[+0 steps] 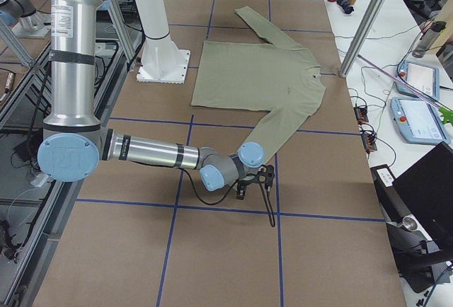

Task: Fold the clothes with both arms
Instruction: 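Move the right gripper toward the sleeve nearest it, then grasp the olive shirt's sleeve near the shoulder with the right gripper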

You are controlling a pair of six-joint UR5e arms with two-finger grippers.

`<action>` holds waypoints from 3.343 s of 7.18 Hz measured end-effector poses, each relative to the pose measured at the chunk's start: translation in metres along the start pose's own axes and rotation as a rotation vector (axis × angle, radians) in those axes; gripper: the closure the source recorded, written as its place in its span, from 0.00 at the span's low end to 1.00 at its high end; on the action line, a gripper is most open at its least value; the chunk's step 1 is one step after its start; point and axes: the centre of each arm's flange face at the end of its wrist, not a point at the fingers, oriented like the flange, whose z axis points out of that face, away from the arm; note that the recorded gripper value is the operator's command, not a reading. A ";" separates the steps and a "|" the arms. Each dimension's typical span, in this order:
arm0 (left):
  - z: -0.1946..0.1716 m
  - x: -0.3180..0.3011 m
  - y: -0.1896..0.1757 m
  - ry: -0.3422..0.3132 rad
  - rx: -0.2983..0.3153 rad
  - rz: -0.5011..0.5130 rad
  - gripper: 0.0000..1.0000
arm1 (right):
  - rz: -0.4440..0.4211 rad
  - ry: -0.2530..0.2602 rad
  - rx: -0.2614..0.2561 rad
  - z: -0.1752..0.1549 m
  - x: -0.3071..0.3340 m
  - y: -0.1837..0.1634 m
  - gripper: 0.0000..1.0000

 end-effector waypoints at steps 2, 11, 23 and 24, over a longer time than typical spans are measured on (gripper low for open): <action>0.000 0.000 0.000 0.000 0.000 0.002 0.00 | 0.004 0.004 -0.007 0.004 0.001 0.000 0.25; 0.001 -0.001 0.001 0.007 -0.001 0.001 0.00 | 0.100 -0.020 -0.009 0.004 -0.024 -0.015 1.00; 0.005 -0.003 0.002 0.029 -0.004 -0.016 0.00 | 0.161 -0.324 0.113 -0.130 -0.556 -0.013 1.00; 0.005 -0.003 0.002 0.029 -0.005 -0.017 0.00 | 0.137 -0.341 0.128 -0.134 -0.609 -0.001 1.00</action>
